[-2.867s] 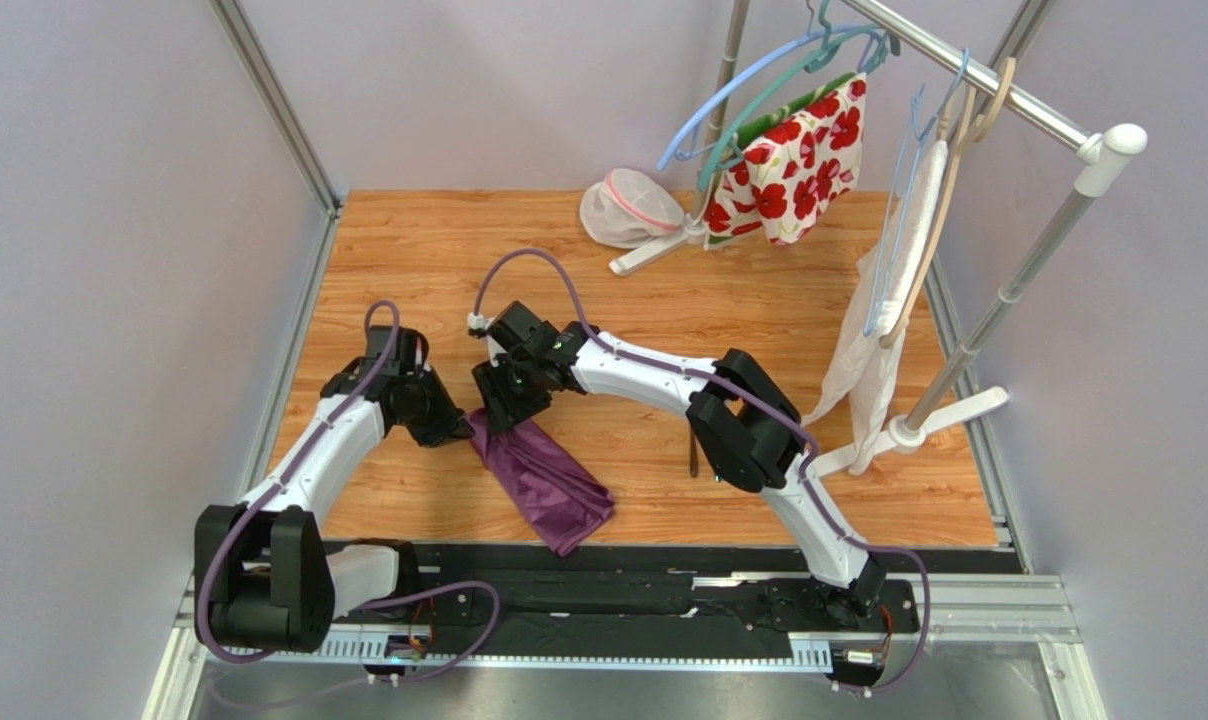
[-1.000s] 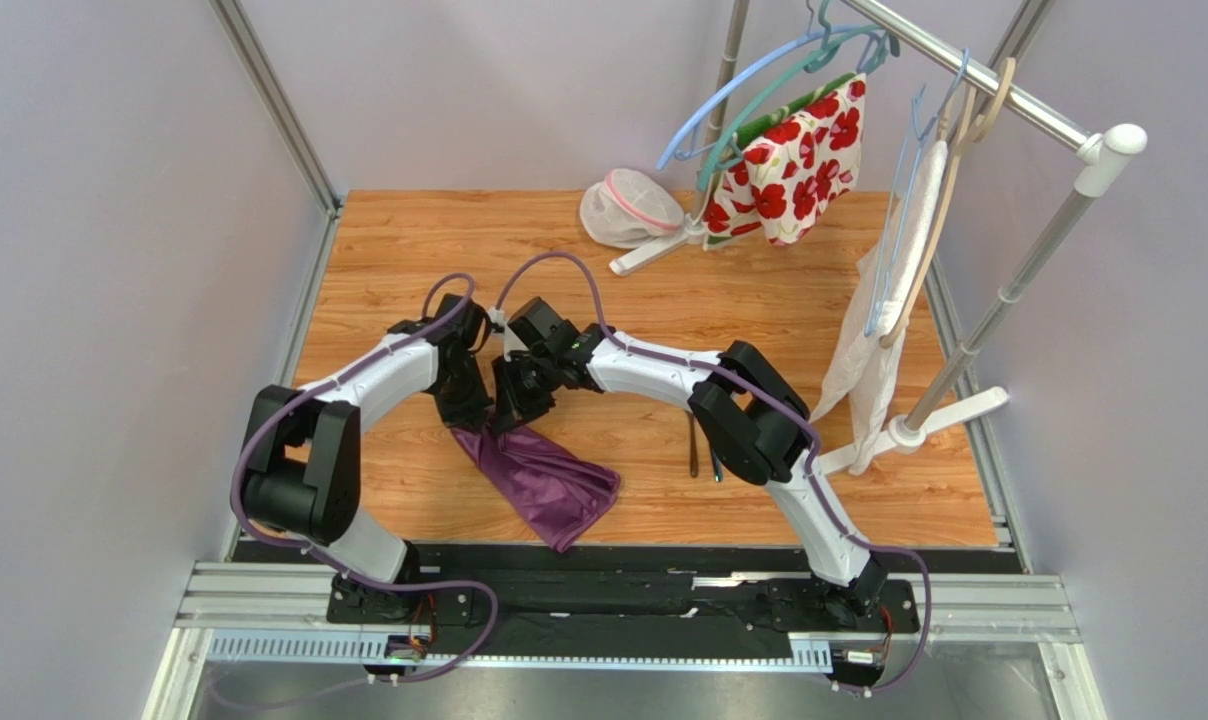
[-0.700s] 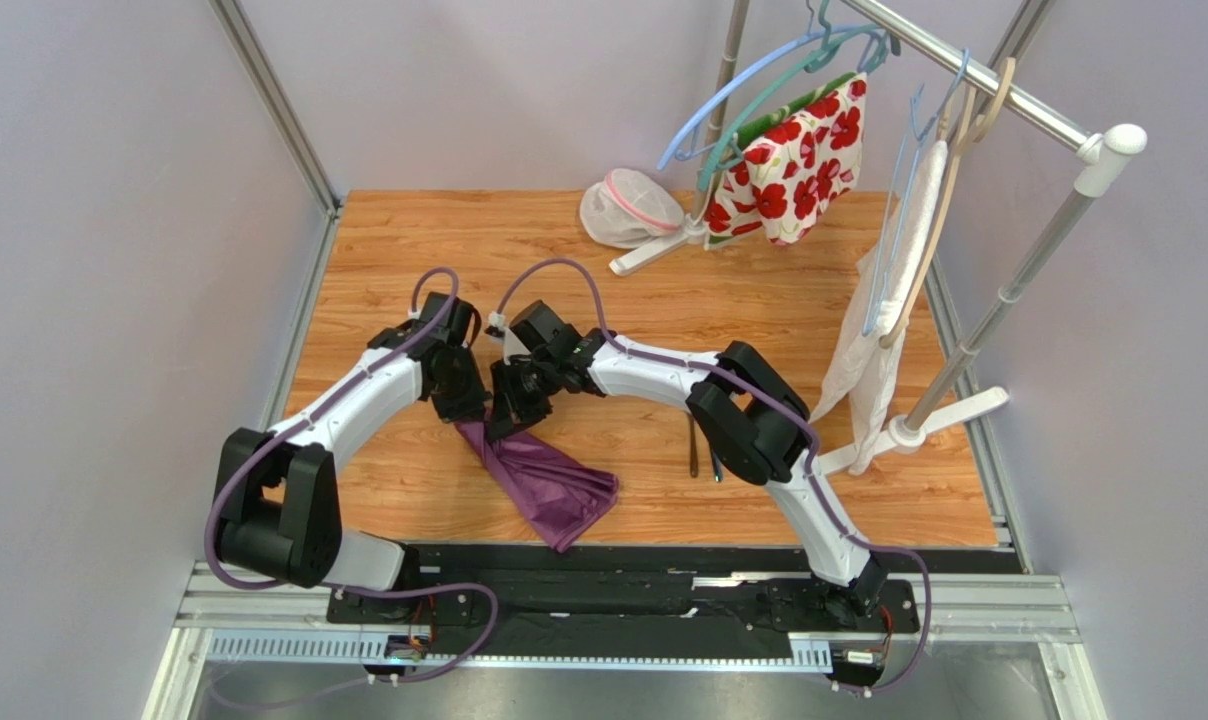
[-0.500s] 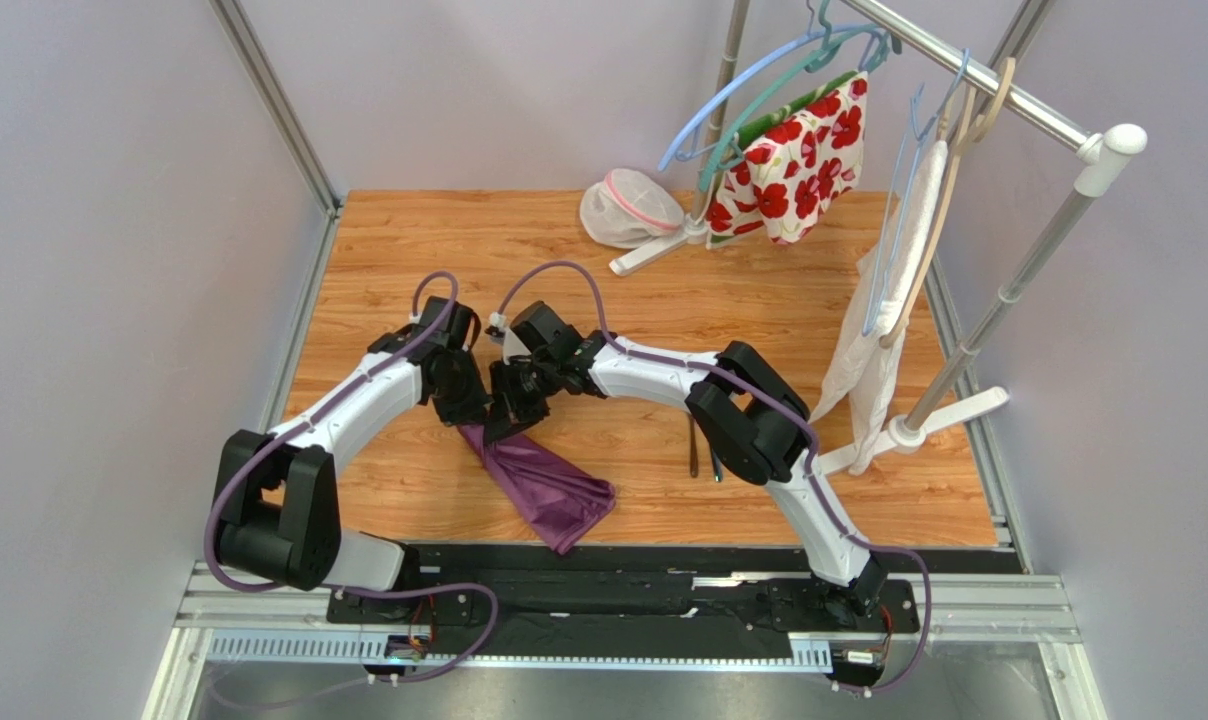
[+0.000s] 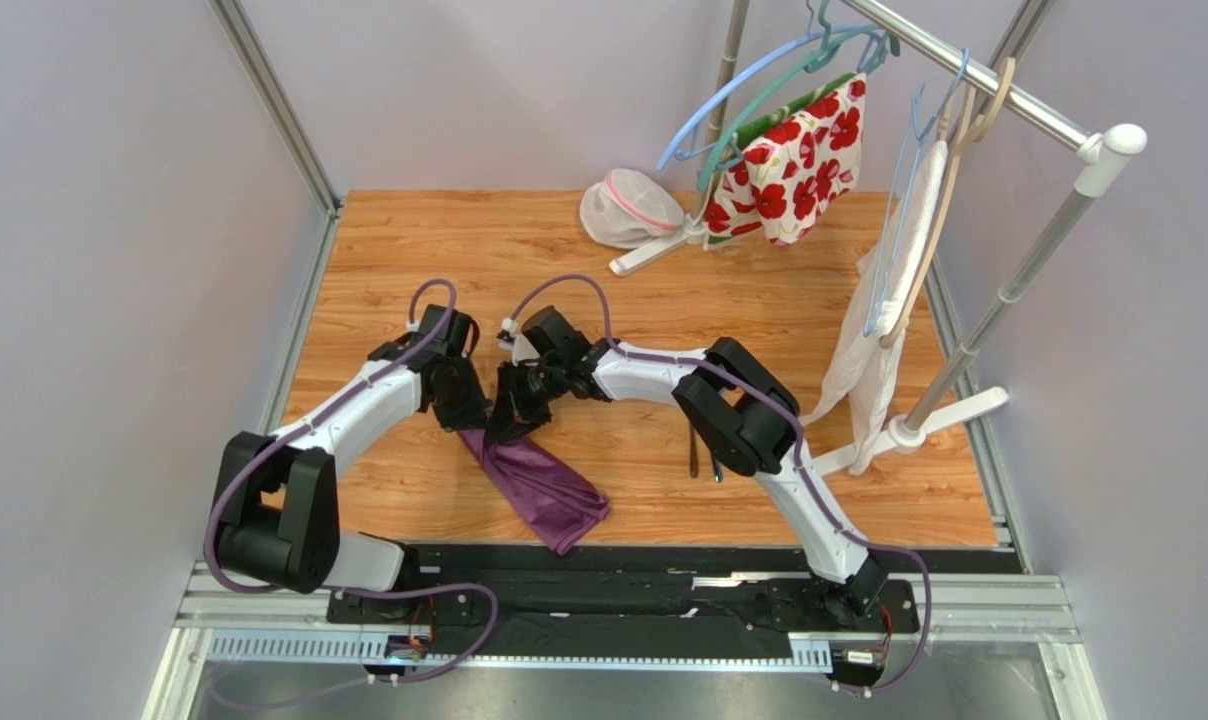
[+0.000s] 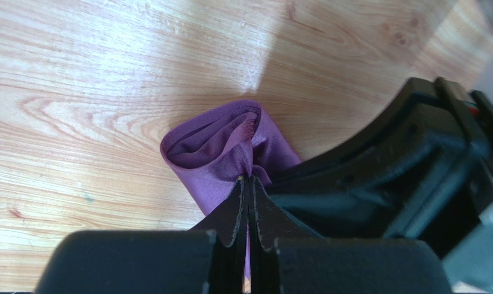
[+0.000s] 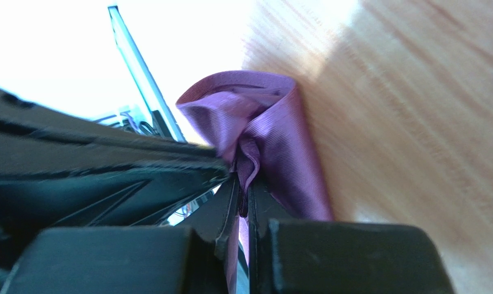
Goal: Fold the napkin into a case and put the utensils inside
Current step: Stuff the top corner of the smaller-rectangle-folded napkin at the center of the board.
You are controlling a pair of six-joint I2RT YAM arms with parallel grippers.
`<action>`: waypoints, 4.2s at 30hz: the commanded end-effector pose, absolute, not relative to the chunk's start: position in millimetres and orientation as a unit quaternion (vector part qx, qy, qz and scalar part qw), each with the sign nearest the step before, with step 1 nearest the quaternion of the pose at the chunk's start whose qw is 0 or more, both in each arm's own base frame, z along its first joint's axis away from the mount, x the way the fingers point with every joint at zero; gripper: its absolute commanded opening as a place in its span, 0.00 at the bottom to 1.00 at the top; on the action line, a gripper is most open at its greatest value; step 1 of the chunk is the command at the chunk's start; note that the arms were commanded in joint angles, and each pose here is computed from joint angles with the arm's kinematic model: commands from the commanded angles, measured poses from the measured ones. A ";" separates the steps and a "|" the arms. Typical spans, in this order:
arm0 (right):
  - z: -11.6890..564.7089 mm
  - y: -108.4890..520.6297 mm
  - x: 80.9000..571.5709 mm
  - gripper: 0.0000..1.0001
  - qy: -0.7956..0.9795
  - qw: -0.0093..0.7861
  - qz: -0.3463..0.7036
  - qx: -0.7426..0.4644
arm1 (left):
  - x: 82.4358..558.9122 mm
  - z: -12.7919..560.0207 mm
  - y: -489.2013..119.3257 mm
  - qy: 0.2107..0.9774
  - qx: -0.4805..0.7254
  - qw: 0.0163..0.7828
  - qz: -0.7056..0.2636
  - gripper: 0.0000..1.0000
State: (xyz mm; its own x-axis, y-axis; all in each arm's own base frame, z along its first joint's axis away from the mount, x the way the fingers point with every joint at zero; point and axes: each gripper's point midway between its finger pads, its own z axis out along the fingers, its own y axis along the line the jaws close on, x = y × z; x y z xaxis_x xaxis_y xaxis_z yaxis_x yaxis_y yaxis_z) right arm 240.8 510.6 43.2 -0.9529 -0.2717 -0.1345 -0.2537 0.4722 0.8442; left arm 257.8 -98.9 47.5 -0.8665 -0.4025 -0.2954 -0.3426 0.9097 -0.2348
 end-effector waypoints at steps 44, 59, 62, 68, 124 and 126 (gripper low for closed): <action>79.4 489.0 244.6 0.49 -0.809 -0.009 -0.568 0.153 | 242.0 53.0 -109.6 0.954 -0.220 0.162 -0.125 0.00; 88.3 482.7 235.0 0.41 -0.784 -0.015 -0.597 0.168 | 240.3 52.7 -108.7 0.955 -0.218 0.162 -0.123 0.00; 94.9 482.1 236.8 0.46 -0.783 -0.021 -0.597 0.174 | 240.2 51.9 -108.4 0.955 -0.218 0.161 -0.122 0.00; 82.5 476.4 239.2 0.40 -0.795 -0.019 -0.584 0.162 | 240.7 52.9 -107.9 0.955 -0.217 0.163 -0.121 0.00; 91.3 459.2 294.5 0.00 -0.850 -0.082 -0.512 0.092 | 241.1 35.8 -106.6 0.956 -0.241 0.140 -0.089 0.00; 81.1 434.8 290.8 0.00 -0.869 -0.075 -0.480 0.098 | 243.7 43.7 -105.8 0.955 -0.230 0.160 -0.096 0.00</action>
State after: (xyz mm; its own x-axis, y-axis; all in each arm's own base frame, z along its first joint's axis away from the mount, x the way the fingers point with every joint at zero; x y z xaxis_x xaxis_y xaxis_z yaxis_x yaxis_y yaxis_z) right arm 267.8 482.8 46.0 -0.9940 -0.0851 -0.0684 -0.0994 0.4472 0.8889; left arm 228.0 -104.8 27.3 -0.8511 -0.4938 -0.1782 -0.4548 0.8631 -0.2199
